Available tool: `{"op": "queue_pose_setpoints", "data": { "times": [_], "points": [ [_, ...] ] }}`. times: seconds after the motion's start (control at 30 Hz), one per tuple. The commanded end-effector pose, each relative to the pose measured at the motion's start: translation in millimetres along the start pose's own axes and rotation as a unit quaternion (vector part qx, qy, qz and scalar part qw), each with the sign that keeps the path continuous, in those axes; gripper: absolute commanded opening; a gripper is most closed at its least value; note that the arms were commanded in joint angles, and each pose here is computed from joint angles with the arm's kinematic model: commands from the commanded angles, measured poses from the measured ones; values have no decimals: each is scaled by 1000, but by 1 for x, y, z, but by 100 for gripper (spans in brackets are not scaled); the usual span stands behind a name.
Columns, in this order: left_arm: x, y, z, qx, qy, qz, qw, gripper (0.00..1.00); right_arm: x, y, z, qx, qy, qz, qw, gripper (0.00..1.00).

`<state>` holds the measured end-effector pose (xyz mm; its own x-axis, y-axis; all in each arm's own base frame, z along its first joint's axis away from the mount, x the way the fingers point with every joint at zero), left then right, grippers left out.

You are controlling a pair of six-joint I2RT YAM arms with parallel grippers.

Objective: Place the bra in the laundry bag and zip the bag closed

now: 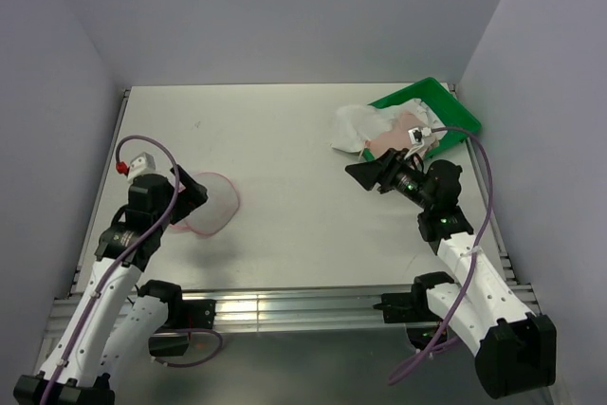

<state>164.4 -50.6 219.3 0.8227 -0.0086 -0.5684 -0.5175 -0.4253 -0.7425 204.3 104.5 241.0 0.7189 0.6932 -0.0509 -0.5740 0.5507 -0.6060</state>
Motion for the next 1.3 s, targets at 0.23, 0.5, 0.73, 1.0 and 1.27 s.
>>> {"op": "queue_pose_setpoints", "data": {
  "times": [0.23,0.5,0.73,1.0,1.27],
  "points": [
    [50,1,16,-40,-120,-59,990,99,4,-11,18,-37,-16,-5,999,75],
    [82,10,6,-29,-63,-59,996,98,7,-6,24,-48,-25,11,998,74],
    [78,17,-3,-40,20,-63,997,24,13,0,27,-52,-32,31,998,73],
    [52,-21,-22,-50,64,-125,989,0,22,8,29,-60,-30,54,996,74],
    [35,-65,-28,-24,3,-184,983,0,30,17,34,-73,-31,77,994,74]
  ]
}}
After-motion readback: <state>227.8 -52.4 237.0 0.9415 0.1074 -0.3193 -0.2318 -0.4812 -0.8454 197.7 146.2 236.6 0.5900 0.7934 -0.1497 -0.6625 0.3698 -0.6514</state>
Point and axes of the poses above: each gripper's point midway between its finger pads, its own x axis out along the fingers, its own z axis along the line the jaws close on, y = z × x, the point moved 9 cm from there along -x, back along the fingers, and after that the axes turned 9 degrees about x, right-handed, at the moved point
